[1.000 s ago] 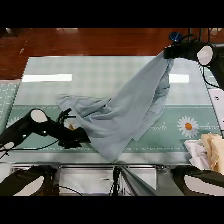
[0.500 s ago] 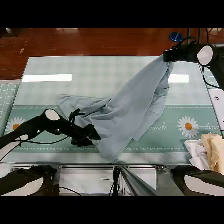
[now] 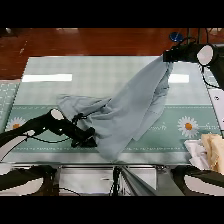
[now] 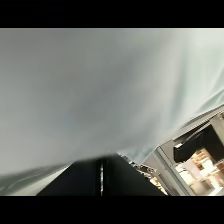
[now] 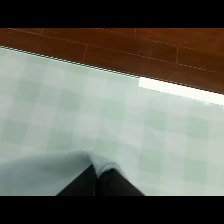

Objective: Fold the shirts.

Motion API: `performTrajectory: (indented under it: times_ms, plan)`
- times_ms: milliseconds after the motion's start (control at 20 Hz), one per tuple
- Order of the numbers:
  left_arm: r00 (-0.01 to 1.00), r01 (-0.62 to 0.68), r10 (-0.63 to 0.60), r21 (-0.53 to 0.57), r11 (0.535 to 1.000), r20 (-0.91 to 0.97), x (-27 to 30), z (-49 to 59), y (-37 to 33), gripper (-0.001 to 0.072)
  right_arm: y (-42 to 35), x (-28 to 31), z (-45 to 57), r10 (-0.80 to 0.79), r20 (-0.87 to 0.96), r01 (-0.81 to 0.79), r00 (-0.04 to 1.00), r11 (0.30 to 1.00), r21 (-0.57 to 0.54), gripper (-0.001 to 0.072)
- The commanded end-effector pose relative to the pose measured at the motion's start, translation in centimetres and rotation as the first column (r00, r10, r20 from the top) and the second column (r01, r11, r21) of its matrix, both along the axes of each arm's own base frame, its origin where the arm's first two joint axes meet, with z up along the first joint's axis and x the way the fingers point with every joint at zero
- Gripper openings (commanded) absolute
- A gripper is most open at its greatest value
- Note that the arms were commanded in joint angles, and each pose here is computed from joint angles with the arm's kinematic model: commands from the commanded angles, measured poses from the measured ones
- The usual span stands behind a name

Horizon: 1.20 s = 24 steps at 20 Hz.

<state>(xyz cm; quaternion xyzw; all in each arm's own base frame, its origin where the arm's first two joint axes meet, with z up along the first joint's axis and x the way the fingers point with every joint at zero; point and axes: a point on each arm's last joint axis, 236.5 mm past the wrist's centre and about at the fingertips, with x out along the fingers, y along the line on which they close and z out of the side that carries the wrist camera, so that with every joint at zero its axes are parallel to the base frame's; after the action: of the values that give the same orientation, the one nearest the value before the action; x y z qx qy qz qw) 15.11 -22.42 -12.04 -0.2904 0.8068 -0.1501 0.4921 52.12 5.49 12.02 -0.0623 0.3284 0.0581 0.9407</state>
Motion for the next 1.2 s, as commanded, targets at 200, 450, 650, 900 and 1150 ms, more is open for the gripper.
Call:
performTrajectory:
  times_ms: [200, 450, 650, 900, 1150]
  plan:
    - [0.857, 0.088, 0.009, -0.165, 0.982, 0.515, 11.3, 13.2, -1.6, 0.0017, -0.3, -1.3, 3.1, 0.000, 0.043, 0.000, 0.999, 1.000, -0.005, 0.0022]
    - [0.246, 0.022, 0.207, -0.219, 0.975, 0.947, 16.1, 40.6, 5.1, 0.0017, -0.9, -5.3, 13.5, -0.001, 0.261, -0.001, 0.965, 1.000, 0.004, 0.0022]
    - [-0.229, -0.149, 0.148, -0.185, 0.971, 0.962, 11.7, 56.2, 11.9, 0.0017, -2.0, -11.1, 23.3, -0.010, 0.472, 0.011, 0.882, 1.000, 0.002, 0.0021]
    - [-0.455, -0.416, -0.070, -0.142, 0.898, 0.888, 8.3, 64.0, 17.4, 0.0018, -5.1, -20.6, 36.6, -0.045, 0.700, 0.095, 0.713, 0.995, -0.032, 0.0022]
    - [-0.266, -0.459, -0.171, 0.031, 0.888, 0.949, 5.8, 60.1, 16.6, 0.0017, -7.9, -28.7, 42.4, -0.123, 0.734, 0.171, 0.669, 0.985, 0.009, 0.0021]
